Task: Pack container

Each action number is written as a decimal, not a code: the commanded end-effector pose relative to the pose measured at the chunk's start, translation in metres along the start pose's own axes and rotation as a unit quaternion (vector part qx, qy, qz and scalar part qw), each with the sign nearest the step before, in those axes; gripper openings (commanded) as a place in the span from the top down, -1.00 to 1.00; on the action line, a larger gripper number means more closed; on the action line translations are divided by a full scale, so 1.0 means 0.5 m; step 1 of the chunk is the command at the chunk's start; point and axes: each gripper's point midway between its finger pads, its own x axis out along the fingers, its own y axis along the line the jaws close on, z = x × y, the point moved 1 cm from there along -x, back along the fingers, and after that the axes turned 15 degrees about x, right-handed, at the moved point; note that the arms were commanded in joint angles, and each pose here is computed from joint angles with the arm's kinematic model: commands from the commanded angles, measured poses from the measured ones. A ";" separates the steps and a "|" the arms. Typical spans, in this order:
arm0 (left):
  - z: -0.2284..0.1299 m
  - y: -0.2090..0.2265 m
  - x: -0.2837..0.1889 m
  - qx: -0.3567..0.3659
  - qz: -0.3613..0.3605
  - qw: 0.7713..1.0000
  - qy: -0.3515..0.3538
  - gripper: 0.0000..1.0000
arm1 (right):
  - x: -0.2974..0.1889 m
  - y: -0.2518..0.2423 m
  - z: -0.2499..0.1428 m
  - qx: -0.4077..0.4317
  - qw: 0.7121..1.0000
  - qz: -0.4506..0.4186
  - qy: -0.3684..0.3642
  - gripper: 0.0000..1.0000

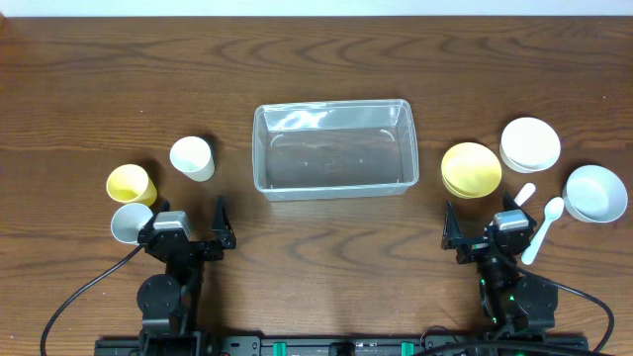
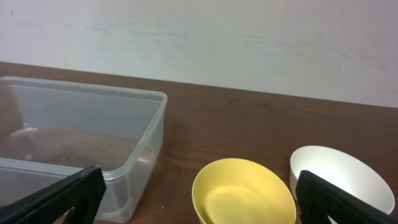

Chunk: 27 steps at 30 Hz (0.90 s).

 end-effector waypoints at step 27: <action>0.161 0.003 -0.060 -0.086 -0.026 0.988 0.124 -0.96 | -0.021 0.024 0.051 0.092 0.989 -0.025 0.117 -0.99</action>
